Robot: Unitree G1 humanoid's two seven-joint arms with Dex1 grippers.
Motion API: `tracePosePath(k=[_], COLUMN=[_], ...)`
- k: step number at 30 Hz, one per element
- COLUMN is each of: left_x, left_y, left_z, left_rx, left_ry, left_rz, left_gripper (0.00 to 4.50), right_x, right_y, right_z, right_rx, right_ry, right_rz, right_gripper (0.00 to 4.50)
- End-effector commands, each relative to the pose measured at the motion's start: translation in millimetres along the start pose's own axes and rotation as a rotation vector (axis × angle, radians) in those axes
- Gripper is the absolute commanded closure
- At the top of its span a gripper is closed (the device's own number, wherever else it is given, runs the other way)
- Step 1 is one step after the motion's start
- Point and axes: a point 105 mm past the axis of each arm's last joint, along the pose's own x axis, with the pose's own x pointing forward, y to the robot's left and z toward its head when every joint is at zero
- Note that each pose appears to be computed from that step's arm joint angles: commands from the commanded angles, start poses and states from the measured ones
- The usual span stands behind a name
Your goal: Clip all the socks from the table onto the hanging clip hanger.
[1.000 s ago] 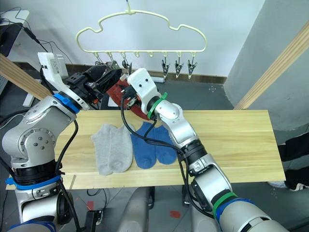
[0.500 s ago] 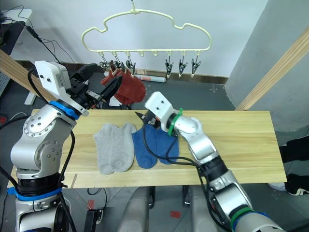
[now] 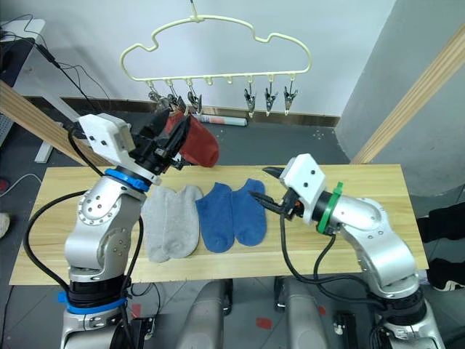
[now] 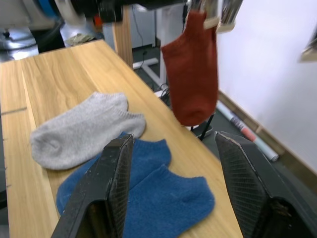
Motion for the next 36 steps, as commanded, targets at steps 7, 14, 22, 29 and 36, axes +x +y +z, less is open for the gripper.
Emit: tracePosePath(k=[7,14,22,29,36], left_x=[11,21,32,33,32], left_y=[1,-3,-3,0,-1], left_z=[6,1,0,1,3], left_rx=[0.047,0.014,0.023,0.018,0.014], left_ry=[-0.067,-0.072,-0.086,-0.1,-0.109], left_rz=[0.089,0.079,0.098,0.124,0.125], left_gripper=[2.34,2.34,2.34,2.34,2.34], right_x=[-22,-22,-22,-23,-23], right_y=[0,1,1,-2,-3], right_z=[11,21,30,32,31], right_rx=[0.014,-0.008,0.004,0.02,0.023], right_ry=[-0.003,-0.023,-0.06,-0.073,-0.068], right_rz=[-0.026,-0.019,-0.012,-0.026,-0.03], right_gripper=[1.78,1.78,1.78,1.78,1.78])
